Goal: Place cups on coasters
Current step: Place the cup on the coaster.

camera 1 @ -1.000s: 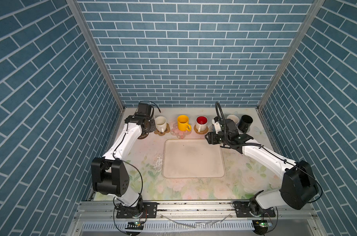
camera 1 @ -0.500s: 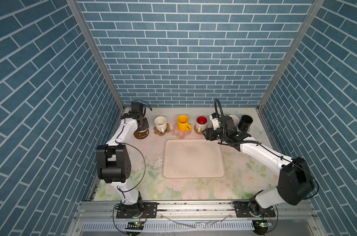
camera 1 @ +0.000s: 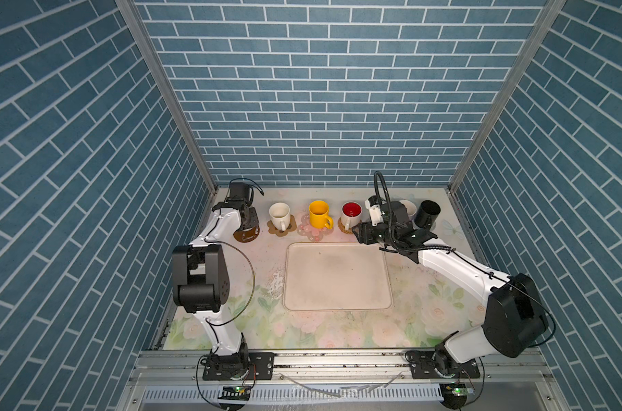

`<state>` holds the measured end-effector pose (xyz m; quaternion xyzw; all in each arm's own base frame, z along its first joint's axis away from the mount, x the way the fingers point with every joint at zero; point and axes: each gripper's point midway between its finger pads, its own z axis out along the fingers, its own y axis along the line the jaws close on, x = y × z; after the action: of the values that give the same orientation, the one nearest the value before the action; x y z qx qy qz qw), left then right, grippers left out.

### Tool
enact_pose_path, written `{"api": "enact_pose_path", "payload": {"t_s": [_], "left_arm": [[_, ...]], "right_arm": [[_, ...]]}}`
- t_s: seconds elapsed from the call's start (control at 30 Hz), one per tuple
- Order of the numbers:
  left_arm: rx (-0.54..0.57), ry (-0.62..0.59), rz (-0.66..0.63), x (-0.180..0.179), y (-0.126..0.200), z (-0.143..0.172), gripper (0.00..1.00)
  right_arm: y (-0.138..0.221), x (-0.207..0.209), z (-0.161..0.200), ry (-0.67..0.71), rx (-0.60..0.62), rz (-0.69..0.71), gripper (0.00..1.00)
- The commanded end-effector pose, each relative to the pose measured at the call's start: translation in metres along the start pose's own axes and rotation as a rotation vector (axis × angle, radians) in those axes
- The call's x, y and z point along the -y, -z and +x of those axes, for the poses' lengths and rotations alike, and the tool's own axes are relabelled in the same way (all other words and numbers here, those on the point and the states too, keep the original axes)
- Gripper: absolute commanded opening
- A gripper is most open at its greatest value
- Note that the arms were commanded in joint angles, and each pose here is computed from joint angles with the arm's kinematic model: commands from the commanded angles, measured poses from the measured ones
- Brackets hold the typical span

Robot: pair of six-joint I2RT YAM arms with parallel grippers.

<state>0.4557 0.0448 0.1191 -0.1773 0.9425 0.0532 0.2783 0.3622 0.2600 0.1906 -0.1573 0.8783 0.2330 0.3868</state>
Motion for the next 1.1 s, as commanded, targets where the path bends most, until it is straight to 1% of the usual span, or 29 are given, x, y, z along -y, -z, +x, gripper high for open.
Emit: {"api": "enact_pose_path", "payload": {"t_s": [0.0, 0.07, 0.17, 0.53, 0.8, 1.0, 1.03, 1.07], "left_arm": [[0.083, 0.035, -0.027, -0.008, 0.002, -0.018, 0.00], [0.064, 0.050, -0.046, -0.013, -0.001, -0.013, 0.00], [0.057, 0.054, -0.020, -0.009, -0.005, -0.010, 0.00], [0.073, 0.067, 0.017, -0.002, -0.005, -0.017, 0.00], [0.024, 0.081, 0.023, 0.001, -0.019, -0.005, 0.00], [0.010, 0.083, 0.016, -0.001, -0.022, 0.002, 0.00], [0.007, 0.083, 0.014, -0.001, -0.022, 0.003, 0.02], [0.003, 0.084, 0.011, -0.002, -0.022, 0.005, 0.05]], "right_arm": [[0.002, -0.004, -0.009, 0.030, 0.017, -0.017, 0.69], [0.001, -0.004, -0.010, 0.030, 0.018, -0.020, 0.69], [0.001, -0.005, -0.009, 0.031, 0.009, -0.021, 0.68], [0.004, -0.004, -0.009, 0.035, 0.008, -0.010, 0.68], [0.004, -0.001, -0.006, 0.036, 0.003, -0.001, 0.68], [0.007, -0.003, -0.008, 0.039, 0.016, -0.008, 0.67], [0.008, -0.004, -0.009, 0.040, 0.020, -0.011, 0.67], [0.008, -0.004, -0.010, 0.039, 0.024, -0.014, 0.67]]}}
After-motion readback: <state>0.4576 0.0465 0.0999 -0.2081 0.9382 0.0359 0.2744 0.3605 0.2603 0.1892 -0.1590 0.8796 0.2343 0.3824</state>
